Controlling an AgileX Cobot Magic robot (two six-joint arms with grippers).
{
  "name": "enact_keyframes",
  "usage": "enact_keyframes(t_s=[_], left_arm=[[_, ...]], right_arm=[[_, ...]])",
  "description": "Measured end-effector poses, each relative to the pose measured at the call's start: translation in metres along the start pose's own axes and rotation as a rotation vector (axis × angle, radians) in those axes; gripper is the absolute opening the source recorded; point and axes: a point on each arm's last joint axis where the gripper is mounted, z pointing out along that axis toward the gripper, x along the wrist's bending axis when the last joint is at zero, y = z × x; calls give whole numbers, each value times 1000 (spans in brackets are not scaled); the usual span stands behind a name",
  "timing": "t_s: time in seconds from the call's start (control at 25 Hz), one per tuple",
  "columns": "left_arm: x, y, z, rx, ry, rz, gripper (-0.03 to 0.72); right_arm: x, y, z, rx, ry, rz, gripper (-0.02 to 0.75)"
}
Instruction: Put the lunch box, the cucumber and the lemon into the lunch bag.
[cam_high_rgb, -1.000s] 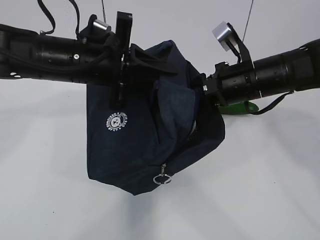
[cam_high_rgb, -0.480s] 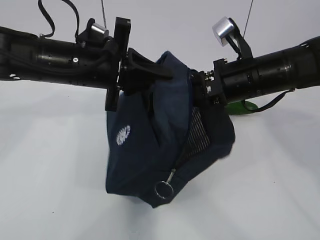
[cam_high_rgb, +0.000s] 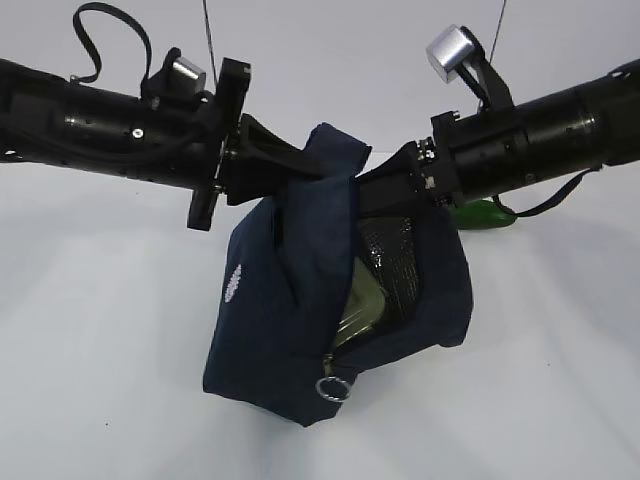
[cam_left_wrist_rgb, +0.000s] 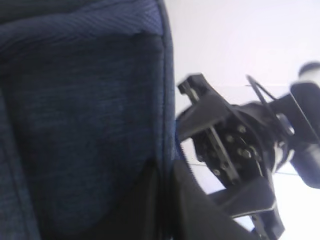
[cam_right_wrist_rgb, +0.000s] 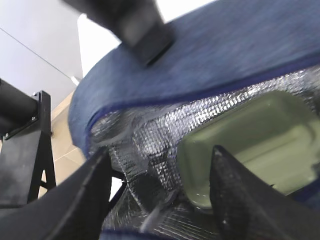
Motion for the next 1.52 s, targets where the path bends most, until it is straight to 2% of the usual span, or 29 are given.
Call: enact_keyframes(t_s=[0.16, 0.24, 0.4, 0.6, 0.8, 0.84, 1.08, 1.28, 1.52], left_arm=[[6, 8, -14, -14, 17, 7, 9], [6, 8, -20, -7, 47, 37, 9], [2, 2, -29, 30, 119, 116, 9], [1, 2, -43, 36, 179, 160, 9], [5, 0, -57, 70, 283, 204, 9], [5, -1, -58, 74, 297, 210, 9], [9, -5, -64, 118, 380, 240, 9], [4, 1, -92, 41, 426, 256, 9], [7, 9, -118, -28, 454, 236, 9]], right_arm=[[6, 10, -7, 116, -2, -28, 486], [5, 13, -9, 153, -15, -21, 486], [6, 25, -12, 153, -26, -30, 487], [6, 29, -13, 158, -38, -25, 486], [-2, 32, -14, 132, -125, -8, 486], [-4, 32, -14, 123, -148, -5, 509], [-14, 37, -16, 66, -260, 56, 494], [-22, 36, -15, 50, -312, 89, 491], [-32, 36, -15, 3, -380, 151, 434]])
